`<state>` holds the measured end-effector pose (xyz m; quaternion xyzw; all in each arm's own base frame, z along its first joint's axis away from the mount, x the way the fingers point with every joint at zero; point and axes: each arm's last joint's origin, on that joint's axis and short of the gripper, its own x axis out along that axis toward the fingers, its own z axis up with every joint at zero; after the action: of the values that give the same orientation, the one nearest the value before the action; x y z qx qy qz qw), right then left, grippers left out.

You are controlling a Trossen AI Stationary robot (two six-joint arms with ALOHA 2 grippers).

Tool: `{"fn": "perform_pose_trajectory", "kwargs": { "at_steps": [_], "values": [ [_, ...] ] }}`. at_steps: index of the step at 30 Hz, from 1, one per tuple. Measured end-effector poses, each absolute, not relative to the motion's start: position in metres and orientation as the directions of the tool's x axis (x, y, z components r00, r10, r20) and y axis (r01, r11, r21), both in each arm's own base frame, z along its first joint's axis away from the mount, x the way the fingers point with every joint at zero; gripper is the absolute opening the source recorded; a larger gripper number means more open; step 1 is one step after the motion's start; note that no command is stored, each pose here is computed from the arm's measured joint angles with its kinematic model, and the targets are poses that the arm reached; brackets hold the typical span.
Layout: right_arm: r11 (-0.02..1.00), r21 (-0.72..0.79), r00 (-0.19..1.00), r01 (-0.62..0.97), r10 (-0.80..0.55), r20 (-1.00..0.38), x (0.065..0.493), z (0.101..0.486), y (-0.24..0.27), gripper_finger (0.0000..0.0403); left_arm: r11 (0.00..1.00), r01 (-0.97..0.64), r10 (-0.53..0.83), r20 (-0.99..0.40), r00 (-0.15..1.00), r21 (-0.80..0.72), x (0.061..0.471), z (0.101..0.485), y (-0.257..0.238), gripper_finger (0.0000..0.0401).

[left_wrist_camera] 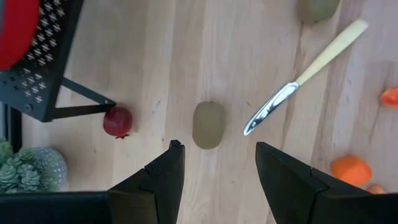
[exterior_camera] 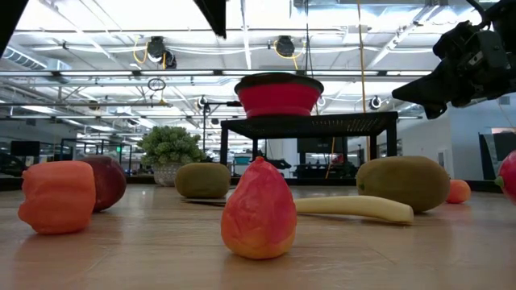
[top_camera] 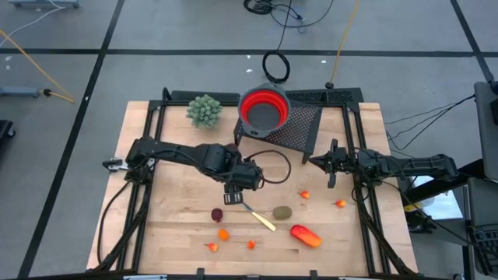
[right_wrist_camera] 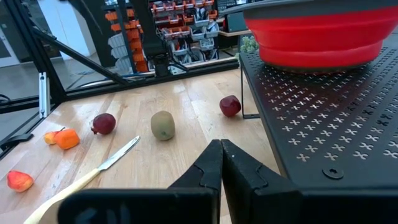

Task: Pick & Place Fruit
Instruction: Put the brown kiwi into the red strainer bowl on the shelf

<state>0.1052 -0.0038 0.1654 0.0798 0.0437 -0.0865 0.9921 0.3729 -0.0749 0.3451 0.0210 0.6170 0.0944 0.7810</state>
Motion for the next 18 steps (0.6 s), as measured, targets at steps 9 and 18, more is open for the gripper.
{"fn": "perform_pose_trajectory", "kwargs": {
  "at_steps": [9,18],
  "values": [
    [0.972,0.151,0.981,0.178,-0.164,-0.101,0.105,0.165,-0.004,0.0000,0.987,-0.064,0.148,-0.988,0.052,0.145,0.373,0.274,-0.075,0.0198],
    [0.972,0.151,0.981,0.178,-0.164,-0.101,0.105,0.165,-0.004,0.0000,0.996,-0.067,0.075,-0.985,0.152,0.065,0.362,0.247,-0.065,0.0198]
  ]
}}
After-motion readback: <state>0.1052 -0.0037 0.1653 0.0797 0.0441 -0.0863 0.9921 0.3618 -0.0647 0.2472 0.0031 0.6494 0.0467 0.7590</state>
